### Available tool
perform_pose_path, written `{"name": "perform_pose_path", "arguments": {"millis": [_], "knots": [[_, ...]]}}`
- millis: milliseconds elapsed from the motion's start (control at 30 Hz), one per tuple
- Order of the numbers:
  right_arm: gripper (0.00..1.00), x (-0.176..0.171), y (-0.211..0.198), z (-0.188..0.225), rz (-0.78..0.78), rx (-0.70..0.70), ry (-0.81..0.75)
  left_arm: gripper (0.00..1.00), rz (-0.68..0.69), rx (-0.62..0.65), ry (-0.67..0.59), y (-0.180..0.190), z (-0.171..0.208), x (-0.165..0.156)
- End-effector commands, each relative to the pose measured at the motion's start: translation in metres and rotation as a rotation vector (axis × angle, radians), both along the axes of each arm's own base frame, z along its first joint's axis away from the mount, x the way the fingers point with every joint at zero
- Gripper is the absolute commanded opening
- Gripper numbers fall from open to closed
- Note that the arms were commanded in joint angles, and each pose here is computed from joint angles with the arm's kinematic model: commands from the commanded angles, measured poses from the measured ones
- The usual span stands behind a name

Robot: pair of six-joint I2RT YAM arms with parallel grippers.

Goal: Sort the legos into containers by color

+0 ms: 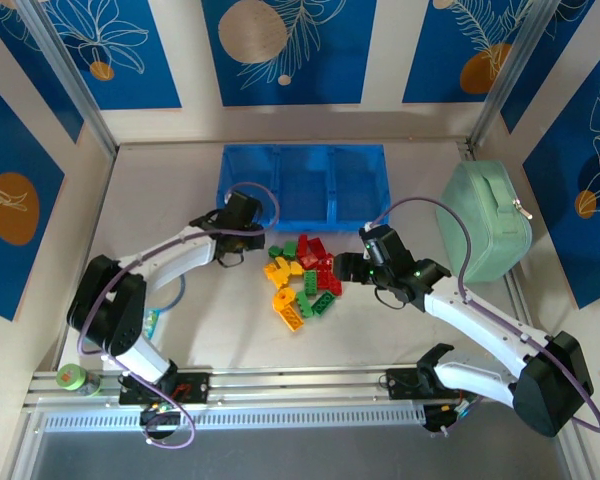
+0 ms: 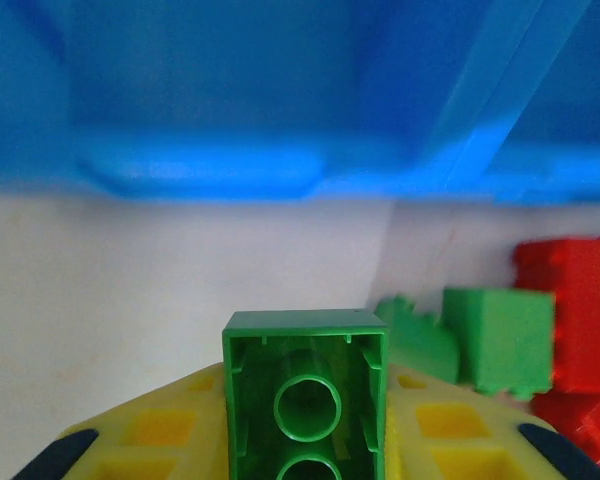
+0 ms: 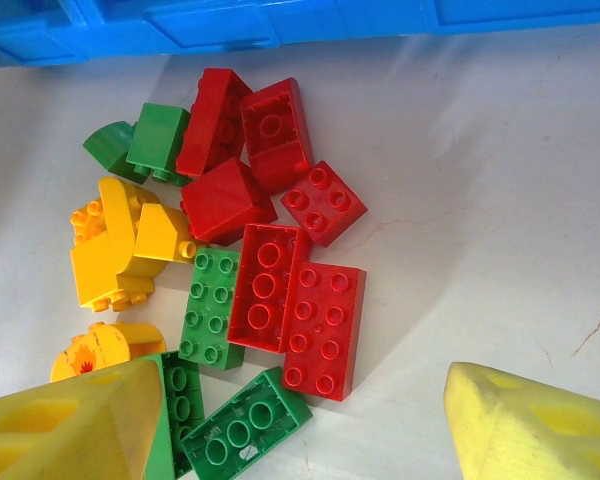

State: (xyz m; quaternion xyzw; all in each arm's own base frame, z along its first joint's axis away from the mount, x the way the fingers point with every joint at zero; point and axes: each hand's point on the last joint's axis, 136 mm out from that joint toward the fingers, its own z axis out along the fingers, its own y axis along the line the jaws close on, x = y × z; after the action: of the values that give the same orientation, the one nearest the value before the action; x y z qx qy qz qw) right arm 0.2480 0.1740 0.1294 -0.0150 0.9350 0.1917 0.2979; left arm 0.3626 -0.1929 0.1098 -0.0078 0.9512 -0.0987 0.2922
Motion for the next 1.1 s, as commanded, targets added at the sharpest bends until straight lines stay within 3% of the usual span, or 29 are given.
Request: {"name": "perform_pose_path", "arguments": {"millis": [0,233,533,633,767,1067], "knots": [[0.75,-0.004,-0.003,-0.002,-0.003,0.005,0.016,0.27,-0.013,0.024,-0.010,0.007,0.016,0.018],[0.75,-0.010,-0.006,-0.005,-0.004,0.005,0.029,0.27,-0.023,0.049,-0.026,0.006,0.030,0.059],[0.75,-0.014,-0.006,-0.006,0.008,0.001,0.053,0.32,-0.015,0.042,0.007,0.005,0.018,0.096],[0.75,-0.015,-0.006,-0.005,0.007,-0.003,0.056,0.43,-0.011,0.049,0.017,0.006,0.014,0.100],[0.75,-0.016,-0.006,-0.001,0.009,-0.003,0.060,0.76,-0.013,0.032,0.001,0.005,0.022,0.099],[0.77,-0.018,-0.004,-0.003,0.020,-0.001,0.080,0.81,-0.013,0.034,-0.110,0.016,0.061,0.059]]}}
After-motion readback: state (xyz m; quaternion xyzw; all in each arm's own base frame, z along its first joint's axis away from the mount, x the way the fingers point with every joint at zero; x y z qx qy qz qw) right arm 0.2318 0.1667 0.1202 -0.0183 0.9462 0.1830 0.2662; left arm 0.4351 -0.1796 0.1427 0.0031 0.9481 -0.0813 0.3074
